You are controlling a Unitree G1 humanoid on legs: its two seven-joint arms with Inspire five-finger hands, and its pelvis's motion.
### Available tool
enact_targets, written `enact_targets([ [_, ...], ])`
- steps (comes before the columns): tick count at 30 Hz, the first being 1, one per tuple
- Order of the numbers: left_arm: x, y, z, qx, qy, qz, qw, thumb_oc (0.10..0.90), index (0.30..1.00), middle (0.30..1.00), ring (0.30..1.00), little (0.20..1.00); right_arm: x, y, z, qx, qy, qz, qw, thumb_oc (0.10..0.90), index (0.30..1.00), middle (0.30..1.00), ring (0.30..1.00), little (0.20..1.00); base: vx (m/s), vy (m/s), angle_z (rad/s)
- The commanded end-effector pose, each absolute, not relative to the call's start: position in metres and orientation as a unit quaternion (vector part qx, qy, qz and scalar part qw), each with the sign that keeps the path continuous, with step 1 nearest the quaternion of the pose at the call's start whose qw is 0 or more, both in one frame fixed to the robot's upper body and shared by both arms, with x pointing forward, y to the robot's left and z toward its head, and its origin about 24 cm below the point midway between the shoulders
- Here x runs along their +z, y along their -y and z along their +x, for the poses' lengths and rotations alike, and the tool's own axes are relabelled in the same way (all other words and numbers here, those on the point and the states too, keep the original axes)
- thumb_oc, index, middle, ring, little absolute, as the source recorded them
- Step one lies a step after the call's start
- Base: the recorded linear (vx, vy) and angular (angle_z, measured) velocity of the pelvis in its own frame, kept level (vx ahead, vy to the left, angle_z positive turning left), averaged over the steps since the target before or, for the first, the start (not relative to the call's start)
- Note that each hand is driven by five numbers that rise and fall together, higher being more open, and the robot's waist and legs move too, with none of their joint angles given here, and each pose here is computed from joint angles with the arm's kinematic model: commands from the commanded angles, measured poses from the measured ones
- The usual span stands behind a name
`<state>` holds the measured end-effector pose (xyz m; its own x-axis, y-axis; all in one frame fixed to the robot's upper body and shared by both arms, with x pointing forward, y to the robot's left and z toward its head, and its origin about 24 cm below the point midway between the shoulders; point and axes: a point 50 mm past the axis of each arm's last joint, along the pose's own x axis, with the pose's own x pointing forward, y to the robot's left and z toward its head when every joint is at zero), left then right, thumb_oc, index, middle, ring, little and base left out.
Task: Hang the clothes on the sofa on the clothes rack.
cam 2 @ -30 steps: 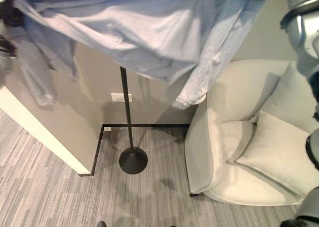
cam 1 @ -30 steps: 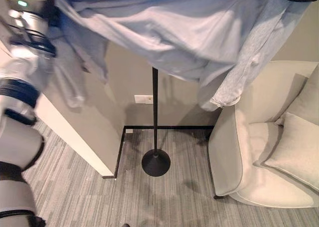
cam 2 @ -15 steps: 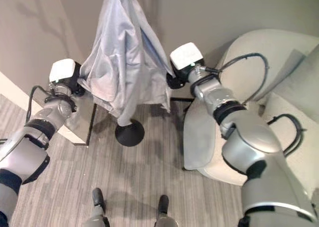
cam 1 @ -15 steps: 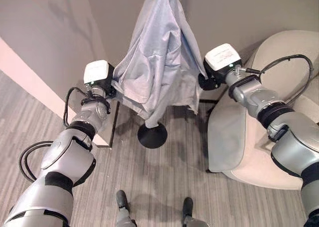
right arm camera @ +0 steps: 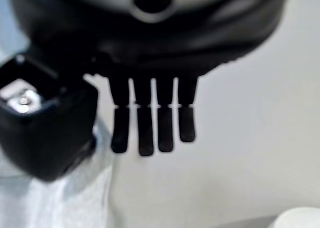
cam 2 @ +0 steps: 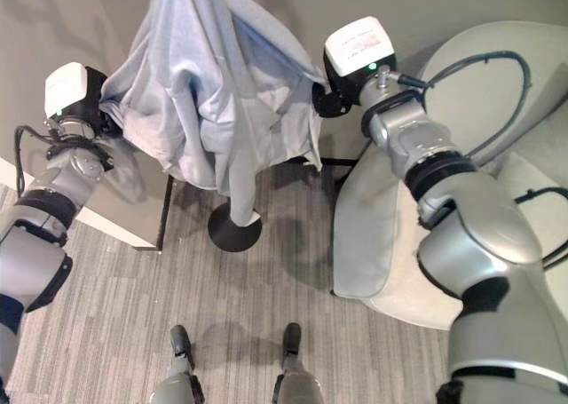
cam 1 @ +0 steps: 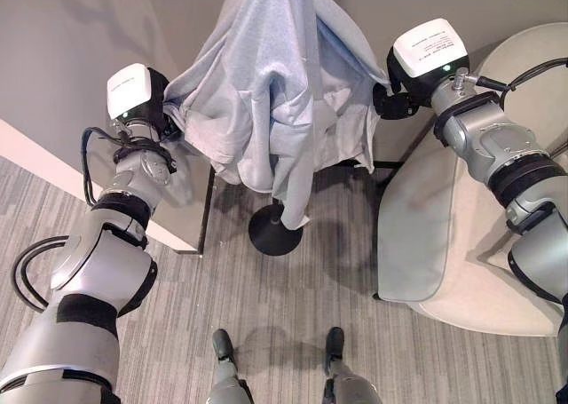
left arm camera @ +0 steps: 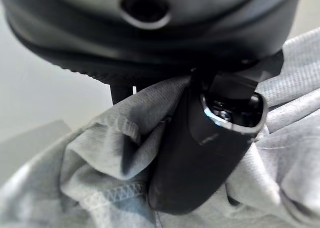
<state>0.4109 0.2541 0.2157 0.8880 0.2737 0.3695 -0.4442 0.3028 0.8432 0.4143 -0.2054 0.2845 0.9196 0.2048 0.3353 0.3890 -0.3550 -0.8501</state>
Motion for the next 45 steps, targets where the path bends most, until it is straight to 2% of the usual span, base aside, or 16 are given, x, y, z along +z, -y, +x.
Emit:
enact_targets([
  [1,0.232,-0.242,0.391,0.299,0.237,0.169,0.909,0.800,0.900,0.900,0.900,0.900,0.316,0.158,0.367,-0.090,0.403,-0.656,0.631,0.400,0.300,0.300,0.300,0.300,0.03,0.050,0.08],
  [2,0.198,-0.198,0.369,0.235,0.265,-0.098,0.930,0.800,0.900,0.900,0.900,0.900,0.253,0.143,0.338,0.010,0.411,-0.448,0.794,0.800,0.900,0.900,0.900,0.900,0.13,0.014,-0.07],
  [3,0.180,-0.188,0.354,0.193,0.259,-0.150,0.934,0.800,0.900,0.900,0.900,0.900,0.232,0.152,0.320,0.072,0.386,-0.413,0.822,0.800,0.900,0.900,0.900,0.900,0.15,-0.016,0.00],
  [10,0.138,-0.187,0.326,0.106,0.209,-0.160,0.959,0.800,0.900,0.900,0.900,0.900,0.216,0.168,0.306,0.137,0.337,-0.397,0.843,0.800,0.900,0.900,0.900,0.900,0.03,0.000,0.42],
  [12,0.108,-0.201,0.310,0.076,0.168,-0.175,0.967,0.800,0.900,0.900,0.900,0.900,0.210,0.171,0.297,0.178,0.322,-0.381,0.848,0.800,0.900,0.900,0.900,0.900,0.03,0.017,0.02],
  [14,0.103,-0.206,0.308,0.080,0.162,-0.179,0.967,0.800,0.900,0.900,0.900,0.900,0.209,0.172,0.293,0.185,0.320,-0.384,0.846,0.800,0.900,0.900,0.900,0.900,0.01,0.004,-0.13],
  [15,0.091,-0.210,0.302,0.086,0.143,-0.208,0.964,0.800,0.900,0.900,0.900,0.900,0.200,0.187,0.289,0.159,0.303,-0.403,0.849,0.800,0.900,0.900,0.900,0.900,0.01,-0.001,-0.16],
  [20,0.088,-0.211,0.299,0.086,0.138,-0.211,0.964,0.800,0.900,0.900,0.900,0.900,0.197,0.191,0.287,0.147,0.299,-0.402,0.853,0.800,0.900,0.900,0.900,0.900,0.01,-0.005,0.02],
  [21,0.082,-0.219,0.296,0.102,0.129,-0.192,0.968,0.800,0.900,0.900,0.900,0.900,0.189,0.206,0.285,0.101,0.287,-0.405,0.862,0.800,0.900,0.900,0.900,0.900,0.01,-0.031,-0.10],
  [24,0.087,-0.221,0.294,0.103,0.141,-0.179,0.968,0.800,0.900,0.900,0.900,0.900,0.187,0.215,0.279,0.077,0.283,-0.416,0.860,0.800,0.900,0.900,0.900,0.900,0.00,-0.014,-0.02],
  [34,0.090,-0.224,0.295,0.107,0.147,-0.175,0.968,0.800,0.900,0.900,0.900,0.900,0.186,0.217,0.279,0.071,0.282,-0.419,0.860,0.800,0.900,0.900,0.900,0.900,0.00,-0.006,-0.01],
  [35,0.086,-0.225,0.289,0.116,0.141,-0.159,0.970,0.800,0.900,0.900,0.900,0.900,0.176,0.232,0.275,0.007,0.268,-0.406,0.874,0.800,0.900,0.900,0.900,0.900,0.03,-0.037,0.00],
  [39,0.078,-0.222,0.284,0.125,0.127,-0.201,0.963,0.800,0.900,0.900,0.900,0.900,0.161,0.232,0.271,-0.014,0.254,-0.361,0.897,0.800,0.900,0.900,0.900,0.900,0.01,-0.009,0.00],
  [43,0.078,-0.222,0.284,0.124,0.127,-0.201,0.963,0.800,0.900,0.900,0.900,0.900,0.161,0.232,0.271,-0.014,0.254,-0.361,0.897,0.800,0.900,0.900,0.900,0.900,0.00,0.000,0.00],
  [44,0.039,-0.214,0.269,0.052,0.072,-0.364,0.927,0.800,0.900,0.900,0.900,0.900,0.121,0.228,0.263,-0.029,0.195,-0.252,0.947,0.800,0.900,0.900,0.900,0.900,0.00,0.000,0.00],
  [45,0.039,-0.214,0.269,0.052,0.072,-0.364,0.927,0.800,0.900,0.900,0.900,0.900,0.121,0.228,0.263,-0.029,0.195,-0.252,0.947,0.800,0.900,0.900,0.900,0.900,0.00,0.000,0.00],
])
